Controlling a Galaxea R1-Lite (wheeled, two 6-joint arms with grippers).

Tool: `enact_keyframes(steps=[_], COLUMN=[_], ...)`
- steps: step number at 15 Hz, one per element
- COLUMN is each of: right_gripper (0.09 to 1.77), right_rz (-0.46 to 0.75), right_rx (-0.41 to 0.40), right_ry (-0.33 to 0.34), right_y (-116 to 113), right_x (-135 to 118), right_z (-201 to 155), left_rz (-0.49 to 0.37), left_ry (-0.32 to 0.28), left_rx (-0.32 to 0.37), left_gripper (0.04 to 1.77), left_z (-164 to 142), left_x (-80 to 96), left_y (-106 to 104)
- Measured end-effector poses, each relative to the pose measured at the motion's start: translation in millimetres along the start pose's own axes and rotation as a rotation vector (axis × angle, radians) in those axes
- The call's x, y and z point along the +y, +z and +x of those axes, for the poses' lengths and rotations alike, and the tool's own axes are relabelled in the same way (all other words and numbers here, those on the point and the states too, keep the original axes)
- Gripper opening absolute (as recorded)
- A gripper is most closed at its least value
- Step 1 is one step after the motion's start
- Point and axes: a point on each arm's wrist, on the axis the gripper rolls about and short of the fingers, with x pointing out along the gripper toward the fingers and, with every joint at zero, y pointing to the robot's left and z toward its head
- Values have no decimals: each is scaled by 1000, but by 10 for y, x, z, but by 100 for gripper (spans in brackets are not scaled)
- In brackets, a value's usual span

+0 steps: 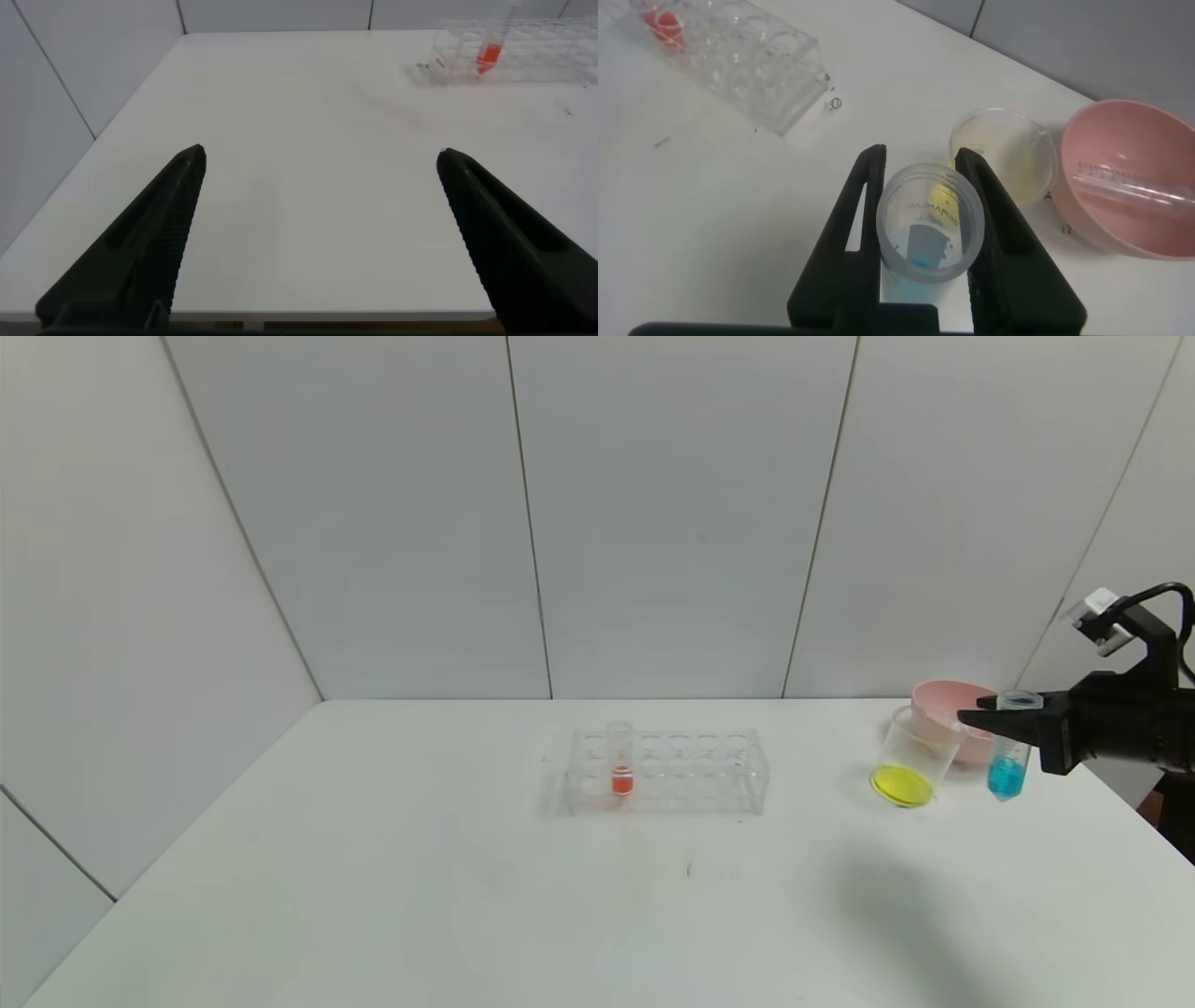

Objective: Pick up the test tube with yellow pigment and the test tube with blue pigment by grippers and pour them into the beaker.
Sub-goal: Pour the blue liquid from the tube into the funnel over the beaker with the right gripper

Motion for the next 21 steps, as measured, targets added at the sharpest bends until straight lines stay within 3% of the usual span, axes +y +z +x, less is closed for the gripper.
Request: enact_keyframes(steps=[4, 10, 16, 21], right_gripper=[58, 58, 58, 58], right_rz=[-87, -203, -223, -290], right_rx=[113, 246, 312, 380], right_ry=[-21, 35, 96, 86], right_y=[112, 177, 369, 325], right_x=[-339, -737, -969, -1023], right_z=[-104, -2, 204, 465], left_rz=[0, 0, 0, 0], left_ry=[0, 0, 0, 0], left_rx=[0, 0, 0, 0], left_gripper=[176, 176, 176, 176], left_z=[0, 0, 0, 0], left_x=[0, 0, 0, 0], left_y=[0, 0, 0, 0])
